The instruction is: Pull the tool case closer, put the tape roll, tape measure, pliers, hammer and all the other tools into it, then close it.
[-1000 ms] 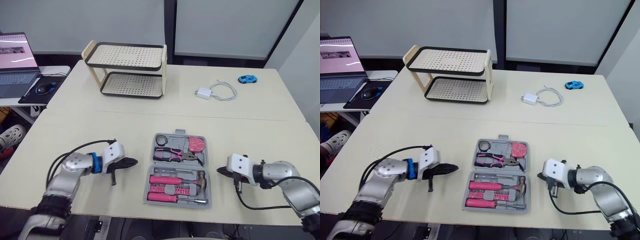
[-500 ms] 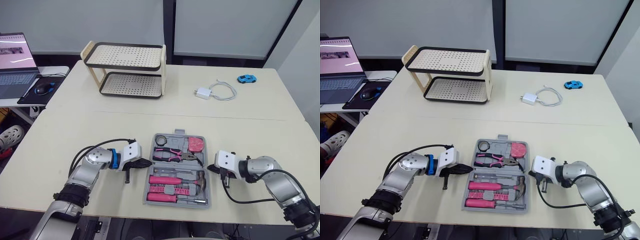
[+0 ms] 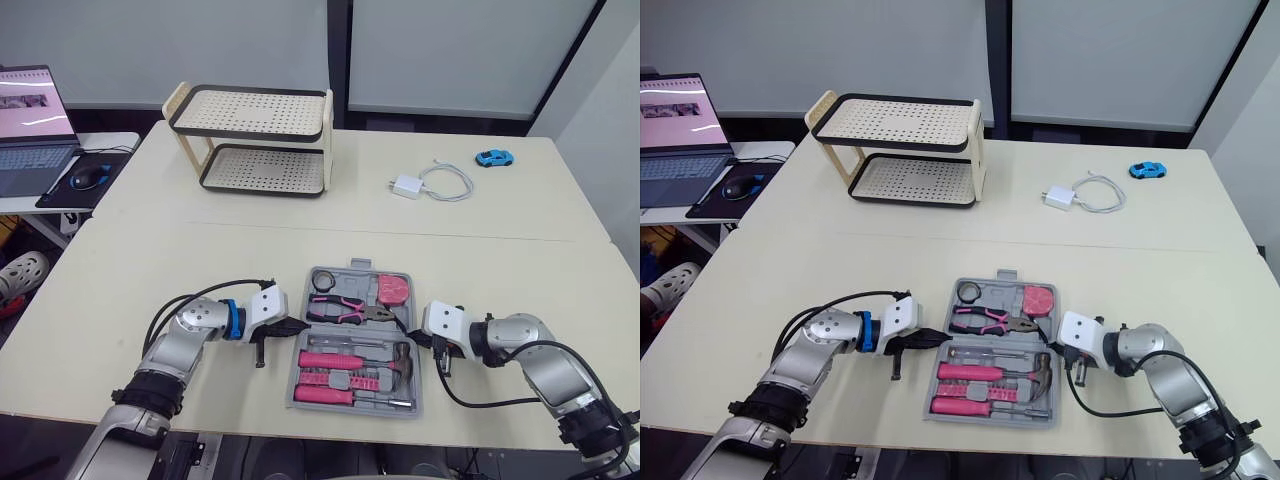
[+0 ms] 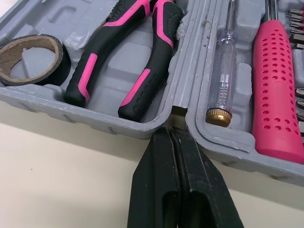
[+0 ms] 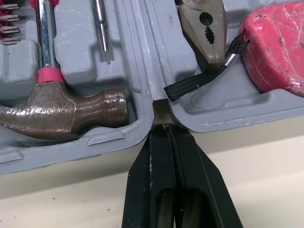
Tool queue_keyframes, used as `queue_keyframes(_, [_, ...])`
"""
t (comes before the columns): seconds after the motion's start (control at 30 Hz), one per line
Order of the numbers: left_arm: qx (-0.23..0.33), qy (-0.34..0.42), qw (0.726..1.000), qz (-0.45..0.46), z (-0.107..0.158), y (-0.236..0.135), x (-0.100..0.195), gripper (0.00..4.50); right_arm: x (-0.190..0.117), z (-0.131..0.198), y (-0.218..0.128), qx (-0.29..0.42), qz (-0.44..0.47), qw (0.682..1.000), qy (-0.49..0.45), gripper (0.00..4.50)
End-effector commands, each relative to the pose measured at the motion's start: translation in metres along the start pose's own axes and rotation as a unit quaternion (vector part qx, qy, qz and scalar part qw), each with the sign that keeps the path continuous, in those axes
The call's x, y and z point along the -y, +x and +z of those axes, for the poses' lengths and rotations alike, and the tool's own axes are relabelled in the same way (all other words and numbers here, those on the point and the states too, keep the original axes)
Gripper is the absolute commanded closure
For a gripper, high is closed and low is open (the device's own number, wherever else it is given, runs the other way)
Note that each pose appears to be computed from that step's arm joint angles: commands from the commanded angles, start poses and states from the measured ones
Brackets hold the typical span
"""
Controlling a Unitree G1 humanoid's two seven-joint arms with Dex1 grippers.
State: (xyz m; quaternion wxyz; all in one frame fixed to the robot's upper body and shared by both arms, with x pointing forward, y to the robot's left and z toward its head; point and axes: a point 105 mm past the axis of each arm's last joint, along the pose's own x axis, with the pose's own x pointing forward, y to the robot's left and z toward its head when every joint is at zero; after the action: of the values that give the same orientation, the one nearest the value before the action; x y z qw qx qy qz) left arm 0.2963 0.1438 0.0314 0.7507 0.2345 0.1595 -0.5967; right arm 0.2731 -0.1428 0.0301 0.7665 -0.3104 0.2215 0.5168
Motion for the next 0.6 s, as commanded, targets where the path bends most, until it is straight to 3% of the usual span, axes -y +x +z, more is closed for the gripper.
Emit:
queue_keyframes(0.03, [0.024,0.027,0.999,-0.037,0.017,0.011,0.013,4.48,-0.010,0.019,0.005,0.029,0.021,0.999,-0.020,4.50])
queue_keyframes(0.6, [0.010,0.041,0.998,-0.056,0.013,0.005,0.028,4.48,-0.045,0.016,0.002,0.019,0.059,0.998,0.005,4.50])
